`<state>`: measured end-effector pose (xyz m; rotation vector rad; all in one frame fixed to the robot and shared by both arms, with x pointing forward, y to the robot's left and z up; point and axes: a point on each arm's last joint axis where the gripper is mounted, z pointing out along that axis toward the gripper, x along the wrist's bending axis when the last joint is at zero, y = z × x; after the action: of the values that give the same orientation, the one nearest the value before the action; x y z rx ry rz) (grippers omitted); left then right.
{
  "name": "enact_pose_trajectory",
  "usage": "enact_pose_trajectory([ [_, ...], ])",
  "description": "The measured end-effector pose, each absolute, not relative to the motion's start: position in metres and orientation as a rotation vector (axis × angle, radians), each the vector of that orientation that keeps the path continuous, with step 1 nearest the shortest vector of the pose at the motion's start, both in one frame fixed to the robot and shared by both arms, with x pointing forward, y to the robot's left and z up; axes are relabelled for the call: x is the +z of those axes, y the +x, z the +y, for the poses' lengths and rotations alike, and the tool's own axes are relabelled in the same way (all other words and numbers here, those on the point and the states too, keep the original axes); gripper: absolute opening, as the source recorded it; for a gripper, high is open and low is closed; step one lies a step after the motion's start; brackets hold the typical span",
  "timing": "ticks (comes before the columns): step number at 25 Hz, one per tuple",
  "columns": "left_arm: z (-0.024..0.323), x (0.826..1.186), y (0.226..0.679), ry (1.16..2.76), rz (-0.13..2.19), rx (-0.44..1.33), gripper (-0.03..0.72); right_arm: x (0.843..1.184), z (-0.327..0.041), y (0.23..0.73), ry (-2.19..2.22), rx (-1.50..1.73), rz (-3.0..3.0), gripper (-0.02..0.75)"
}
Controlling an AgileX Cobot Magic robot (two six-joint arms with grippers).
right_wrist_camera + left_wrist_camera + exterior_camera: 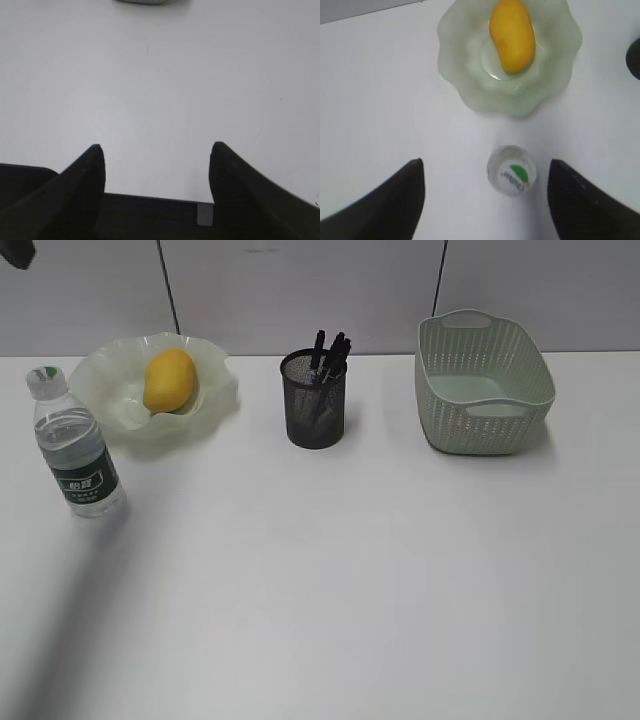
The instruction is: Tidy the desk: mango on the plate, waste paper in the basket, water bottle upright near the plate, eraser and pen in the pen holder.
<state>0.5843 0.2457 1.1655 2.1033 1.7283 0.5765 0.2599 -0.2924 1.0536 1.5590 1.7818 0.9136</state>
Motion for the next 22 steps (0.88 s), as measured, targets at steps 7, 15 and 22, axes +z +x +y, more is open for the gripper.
enact_pose_trajectory([
  [7, 0.263, 1.161, 0.477, 2.085, 1.712, 0.559, 0.580, 1.054, -0.292, 0.261, 1.563, 0.909, 1.786, 0.521],
  [15, 0.283, 1.145, 0.354, 1.901, 1.568, 0.694, 0.580, 1.054, -0.292, 0.261, 1.563, 0.910, 1.786, 0.521],
  [22, 0.292, 1.108, 0.288, 1.797, 1.488, 0.745, 0.577, 1.054, -0.292, 0.261, 1.563, 0.910, 1.786, 0.521],
])
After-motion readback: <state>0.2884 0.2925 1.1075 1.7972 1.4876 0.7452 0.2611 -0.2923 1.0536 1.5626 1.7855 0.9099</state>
